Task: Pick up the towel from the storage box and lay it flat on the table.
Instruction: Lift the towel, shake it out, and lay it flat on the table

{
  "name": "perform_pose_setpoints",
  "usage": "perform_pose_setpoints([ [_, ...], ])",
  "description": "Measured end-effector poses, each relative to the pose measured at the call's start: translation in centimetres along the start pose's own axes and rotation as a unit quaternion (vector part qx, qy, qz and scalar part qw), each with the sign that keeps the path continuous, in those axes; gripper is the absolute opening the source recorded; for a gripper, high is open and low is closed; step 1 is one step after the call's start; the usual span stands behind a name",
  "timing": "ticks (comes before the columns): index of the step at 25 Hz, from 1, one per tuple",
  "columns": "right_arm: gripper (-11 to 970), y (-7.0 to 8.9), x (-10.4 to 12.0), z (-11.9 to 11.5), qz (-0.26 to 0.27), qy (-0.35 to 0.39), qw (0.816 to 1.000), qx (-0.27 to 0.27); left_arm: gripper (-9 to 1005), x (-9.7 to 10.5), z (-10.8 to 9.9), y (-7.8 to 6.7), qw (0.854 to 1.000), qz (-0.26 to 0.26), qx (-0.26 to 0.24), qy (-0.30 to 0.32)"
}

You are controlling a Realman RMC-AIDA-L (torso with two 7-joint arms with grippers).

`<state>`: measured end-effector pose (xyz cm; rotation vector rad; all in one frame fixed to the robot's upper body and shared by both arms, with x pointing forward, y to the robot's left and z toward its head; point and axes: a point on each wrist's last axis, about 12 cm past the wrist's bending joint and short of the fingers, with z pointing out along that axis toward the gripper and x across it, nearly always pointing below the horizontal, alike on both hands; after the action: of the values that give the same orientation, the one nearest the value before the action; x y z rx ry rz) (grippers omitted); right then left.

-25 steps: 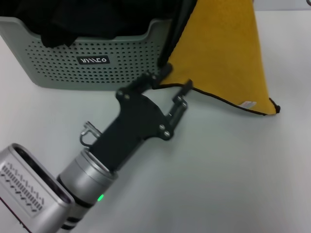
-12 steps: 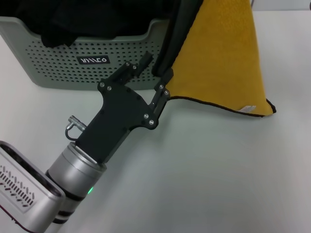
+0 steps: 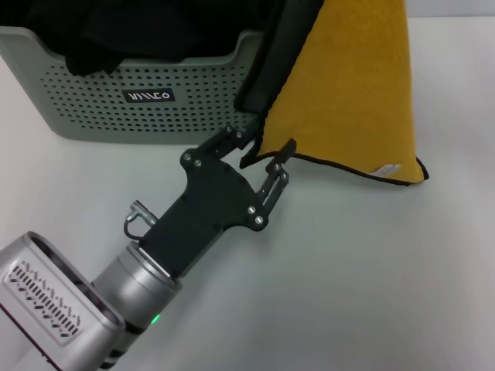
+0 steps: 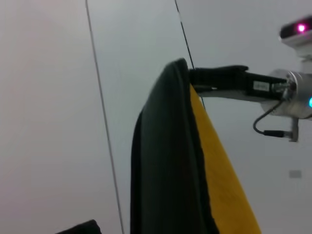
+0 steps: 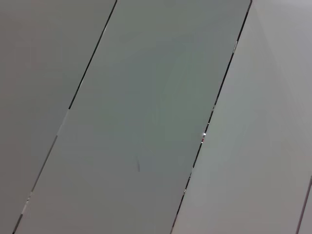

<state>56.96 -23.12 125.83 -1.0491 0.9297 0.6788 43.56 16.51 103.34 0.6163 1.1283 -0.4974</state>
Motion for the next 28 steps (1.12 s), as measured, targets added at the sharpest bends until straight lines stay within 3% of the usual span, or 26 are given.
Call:
perform_pose_setpoints([
  [28, 15, -0.2, -0.3, -1.8, -0.005, 0.008, 1.000, 0.028, 364, 0.6, -0.7, 0.4, 1.000, 0.007, -0.011, 0.025],
])
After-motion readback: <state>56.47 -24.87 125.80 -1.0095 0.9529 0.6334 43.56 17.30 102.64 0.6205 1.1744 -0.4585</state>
